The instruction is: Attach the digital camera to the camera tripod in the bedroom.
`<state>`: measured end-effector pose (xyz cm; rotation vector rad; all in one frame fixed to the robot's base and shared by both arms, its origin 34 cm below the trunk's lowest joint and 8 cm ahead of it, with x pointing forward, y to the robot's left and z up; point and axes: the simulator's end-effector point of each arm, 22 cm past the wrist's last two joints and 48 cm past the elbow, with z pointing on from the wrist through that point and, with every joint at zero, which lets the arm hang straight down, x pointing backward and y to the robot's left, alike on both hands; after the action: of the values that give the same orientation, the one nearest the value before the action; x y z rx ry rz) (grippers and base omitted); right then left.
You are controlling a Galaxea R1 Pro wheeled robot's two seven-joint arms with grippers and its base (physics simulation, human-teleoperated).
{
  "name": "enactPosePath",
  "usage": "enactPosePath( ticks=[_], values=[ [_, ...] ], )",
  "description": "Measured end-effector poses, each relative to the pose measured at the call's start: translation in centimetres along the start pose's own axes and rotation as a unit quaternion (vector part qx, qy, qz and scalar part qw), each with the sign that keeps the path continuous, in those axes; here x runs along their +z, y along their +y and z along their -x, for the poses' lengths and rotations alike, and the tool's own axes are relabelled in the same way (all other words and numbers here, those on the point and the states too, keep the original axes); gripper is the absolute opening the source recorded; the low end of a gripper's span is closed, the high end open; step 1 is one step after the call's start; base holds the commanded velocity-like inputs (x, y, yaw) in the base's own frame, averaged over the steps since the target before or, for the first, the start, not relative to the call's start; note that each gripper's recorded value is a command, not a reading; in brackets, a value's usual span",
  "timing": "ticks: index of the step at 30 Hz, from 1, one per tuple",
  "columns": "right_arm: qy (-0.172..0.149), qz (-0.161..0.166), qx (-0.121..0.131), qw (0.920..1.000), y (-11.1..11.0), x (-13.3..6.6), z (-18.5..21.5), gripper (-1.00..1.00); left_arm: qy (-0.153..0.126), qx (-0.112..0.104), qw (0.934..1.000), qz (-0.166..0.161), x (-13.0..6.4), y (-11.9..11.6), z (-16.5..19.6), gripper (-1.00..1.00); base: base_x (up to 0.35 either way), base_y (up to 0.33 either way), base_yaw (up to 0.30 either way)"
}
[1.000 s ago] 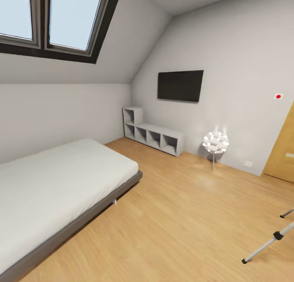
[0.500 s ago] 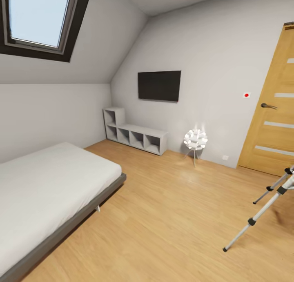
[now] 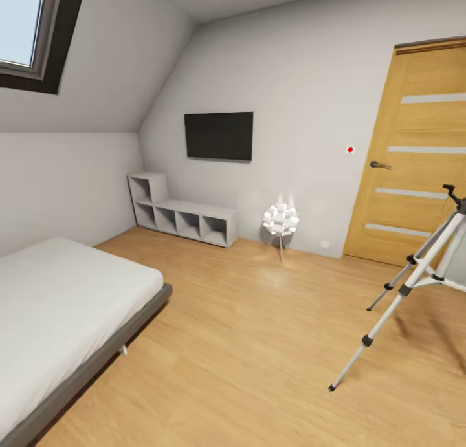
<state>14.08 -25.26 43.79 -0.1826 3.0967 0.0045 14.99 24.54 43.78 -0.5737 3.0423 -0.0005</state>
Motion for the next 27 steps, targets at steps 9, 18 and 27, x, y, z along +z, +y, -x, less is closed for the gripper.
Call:
enactPosePath(
  ticks=[9,18,27],
  values=[
    [0.0,0.0,0.0,1.0,-0.07,0.0,0.0,1.0,0.0,0.0,1.0,0.0,0.0,-0.01,-0.01,1.0,0.003,0.0,-0.294],
    [0.0,-0.001,0.0,1.0,-0.1,0.0,0.0,1.0,0.0,0.0,1.0,0.0,0.0,-0.06,-0.03,1.0,0.0,0.0,-0.294],
    [0.0,-0.001,0.0,1.0,-0.1,-0.01,-0.01,1.0,0.0,0.001,1.0,-0.001,-0.01,-0.13,-0.04,1.0,0.149,0.008,-0.294]
  ],
)
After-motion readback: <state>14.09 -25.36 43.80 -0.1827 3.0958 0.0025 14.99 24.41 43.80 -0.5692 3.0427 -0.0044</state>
